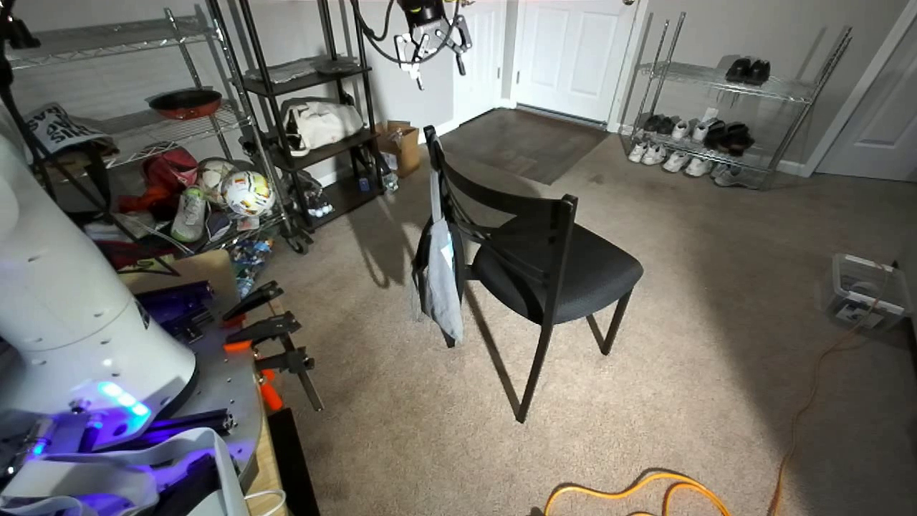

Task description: Move the grey bag to the right side of the chair

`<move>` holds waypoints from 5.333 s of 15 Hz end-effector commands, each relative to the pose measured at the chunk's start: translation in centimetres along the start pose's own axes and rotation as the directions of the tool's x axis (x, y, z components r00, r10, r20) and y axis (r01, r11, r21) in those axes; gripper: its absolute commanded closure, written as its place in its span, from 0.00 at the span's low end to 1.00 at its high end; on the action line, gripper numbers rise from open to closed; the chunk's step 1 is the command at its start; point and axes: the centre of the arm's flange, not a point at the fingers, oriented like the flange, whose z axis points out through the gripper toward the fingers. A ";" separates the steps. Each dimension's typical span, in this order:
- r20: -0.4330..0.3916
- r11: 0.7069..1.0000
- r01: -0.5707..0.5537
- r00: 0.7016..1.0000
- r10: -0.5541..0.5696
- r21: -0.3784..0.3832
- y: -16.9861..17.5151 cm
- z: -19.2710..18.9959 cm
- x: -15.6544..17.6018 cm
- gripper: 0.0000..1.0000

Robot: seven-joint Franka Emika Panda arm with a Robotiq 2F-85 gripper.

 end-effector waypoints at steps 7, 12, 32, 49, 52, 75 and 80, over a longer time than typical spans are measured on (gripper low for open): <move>-0.026 0.958 0.206 0.978 -0.205 0.202 0.5 8.1 2.2 0.00; -0.018 0.917 0.298 0.952 -0.304 0.264 -0.8 10.0 3.0 0.00; -0.061 0.899 0.413 0.911 -0.408 0.144 0.0 12.1 6.4 0.00; -0.123 0.908 0.402 0.913 -0.388 0.120 0.1 12.9 7.6 0.61; -0.137 0.913 0.394 0.915 -0.379 0.109 0.2 12.7 7.4 0.79; -0.212 0.955 0.293 0.937 -0.277 0.045 -2.2 8.9 4.7 0.00; -0.161 0.947 0.241 0.964 -0.210 0.212 -2.4 9.9 4.0 0.00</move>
